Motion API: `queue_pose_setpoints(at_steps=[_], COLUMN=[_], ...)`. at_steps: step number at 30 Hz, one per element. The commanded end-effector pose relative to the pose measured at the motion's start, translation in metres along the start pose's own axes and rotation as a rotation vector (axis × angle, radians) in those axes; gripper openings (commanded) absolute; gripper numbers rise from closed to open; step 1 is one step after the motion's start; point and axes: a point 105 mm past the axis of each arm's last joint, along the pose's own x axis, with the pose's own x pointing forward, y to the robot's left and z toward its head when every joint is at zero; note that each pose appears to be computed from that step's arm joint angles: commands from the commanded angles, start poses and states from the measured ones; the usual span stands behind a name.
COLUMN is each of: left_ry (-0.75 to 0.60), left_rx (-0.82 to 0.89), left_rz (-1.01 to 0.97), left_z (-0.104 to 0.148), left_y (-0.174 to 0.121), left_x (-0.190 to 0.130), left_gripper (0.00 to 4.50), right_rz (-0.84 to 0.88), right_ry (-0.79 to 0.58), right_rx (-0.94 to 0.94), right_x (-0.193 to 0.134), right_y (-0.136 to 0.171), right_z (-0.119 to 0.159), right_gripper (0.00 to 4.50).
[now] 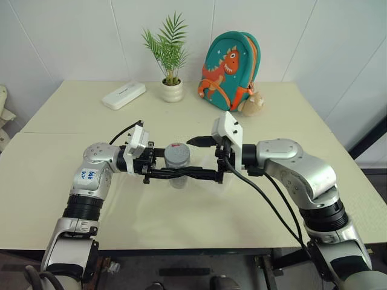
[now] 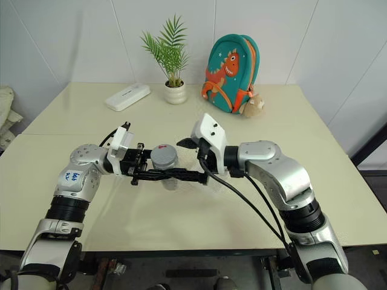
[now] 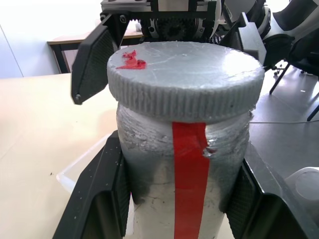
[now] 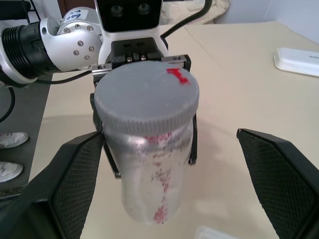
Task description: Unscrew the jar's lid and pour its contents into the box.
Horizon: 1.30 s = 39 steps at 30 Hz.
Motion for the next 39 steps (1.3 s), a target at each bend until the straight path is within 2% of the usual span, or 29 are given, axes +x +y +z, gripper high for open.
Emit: queue_pose_setpoints(at_steps=[1, 12, 27, 39], left_ry=[-0.004, -0.012, 0.001, 0.002], left_rx=[0.046, 0.019, 0.029, 0.028], left_rz=[-0.009, -0.048, -0.055, -0.040], left_z=[0.009, 0.009, 0.011, 0.010], left_y=[0.002, 0.001, 0.002, 0.001], left_x=[0.000, 0.003, 0.003, 0.003], left_gripper=[2.01, 2.01, 2.01, 2.01], right_rz=[0.022, 0.004, 0.039, -0.021], right_ry=[-0.036, -0.146, -0.195, -0.170], right_rx=[-0.036, -0.045, -0.036, -0.046], right_x=[-0.010, -0.007, 0.042, 0.050], right_y=[0.008, 0.004, 0.010, -0.002], right_z=[0.015, 0.042, 0.044, 0.036], right_gripper=[4.46, 4.46, 4.46, 4.46])
